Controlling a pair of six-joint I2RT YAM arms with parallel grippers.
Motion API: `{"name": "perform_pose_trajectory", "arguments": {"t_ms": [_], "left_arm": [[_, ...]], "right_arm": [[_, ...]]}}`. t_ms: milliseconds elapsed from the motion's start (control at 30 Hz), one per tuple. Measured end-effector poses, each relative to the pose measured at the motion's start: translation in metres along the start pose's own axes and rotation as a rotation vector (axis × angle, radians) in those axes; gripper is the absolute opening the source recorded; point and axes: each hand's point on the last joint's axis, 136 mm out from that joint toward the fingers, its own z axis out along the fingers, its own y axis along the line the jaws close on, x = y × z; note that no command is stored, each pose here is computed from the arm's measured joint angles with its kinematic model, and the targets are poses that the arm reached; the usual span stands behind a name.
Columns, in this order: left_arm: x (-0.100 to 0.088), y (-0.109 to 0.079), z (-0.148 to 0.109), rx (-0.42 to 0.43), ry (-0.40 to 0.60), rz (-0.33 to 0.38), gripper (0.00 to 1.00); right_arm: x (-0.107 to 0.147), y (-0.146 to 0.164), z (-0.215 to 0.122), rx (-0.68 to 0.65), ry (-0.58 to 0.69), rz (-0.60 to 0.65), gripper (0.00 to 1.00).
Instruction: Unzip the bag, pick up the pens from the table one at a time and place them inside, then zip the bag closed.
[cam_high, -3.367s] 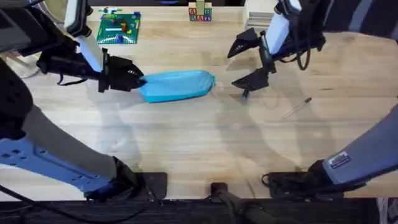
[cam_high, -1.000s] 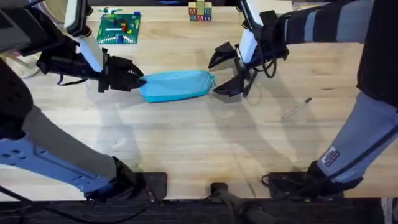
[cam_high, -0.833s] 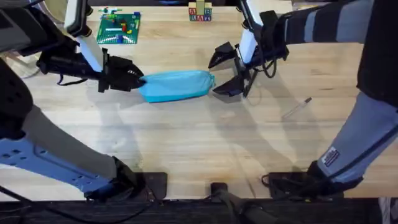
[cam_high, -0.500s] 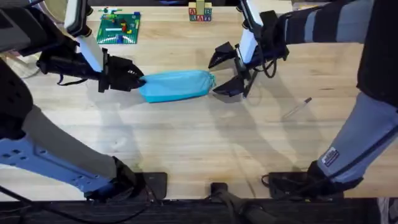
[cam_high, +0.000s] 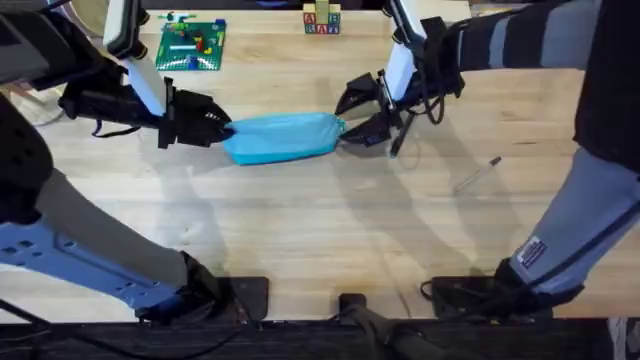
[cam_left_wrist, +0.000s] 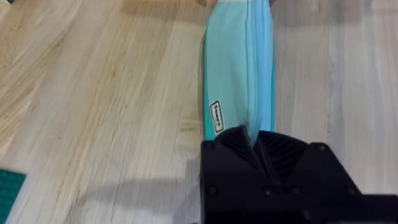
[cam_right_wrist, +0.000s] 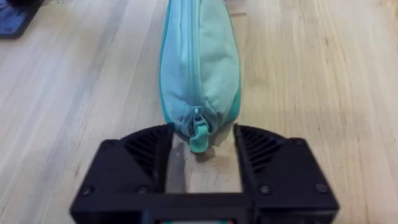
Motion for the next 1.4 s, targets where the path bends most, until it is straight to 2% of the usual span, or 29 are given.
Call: {"name": "perform_pose_trajectory", "arguments": {"t_ms": [100, 233, 300, 933, 1200, 1400], "left_arm": [[0.0, 0.0, 0.0, 0.0, 0.0, 0.0, 0.042], [0.0, 0.0, 0.0, 0.0, 0.0, 0.0, 0.042], [0.0, 0.0, 0.0, -0.001, 0.0, 0.0, 0.042], [0.0, 0.0, 0.0, -0.002, 0.001, 0.002, 0.042], [0.001, 0.0, 0.0, 0.0, 0.004, 0.002, 0.042], [0.001, 0.0, 0.0, 0.0, 0.004, 0.002, 0.042]], "right_arm": [[0.0, 0.0, 0.0, 0.0, 0.0, 0.001, 0.405], [-0.001, 0.001, 0.0, -0.004, -0.006, 0.011, 0.092], [-0.001, 0.001, 0.0, -0.005, -0.008, 0.012, 0.041], [-0.003, 0.001, 0.0, -0.005, -0.018, 0.009, 0.03], [-0.022, 0.003, -0.008, -0.01, -0.093, 0.026, 0.03], [-0.045, 0.004, -0.019, 0.016, -0.103, -0.027, 0.03]]}}
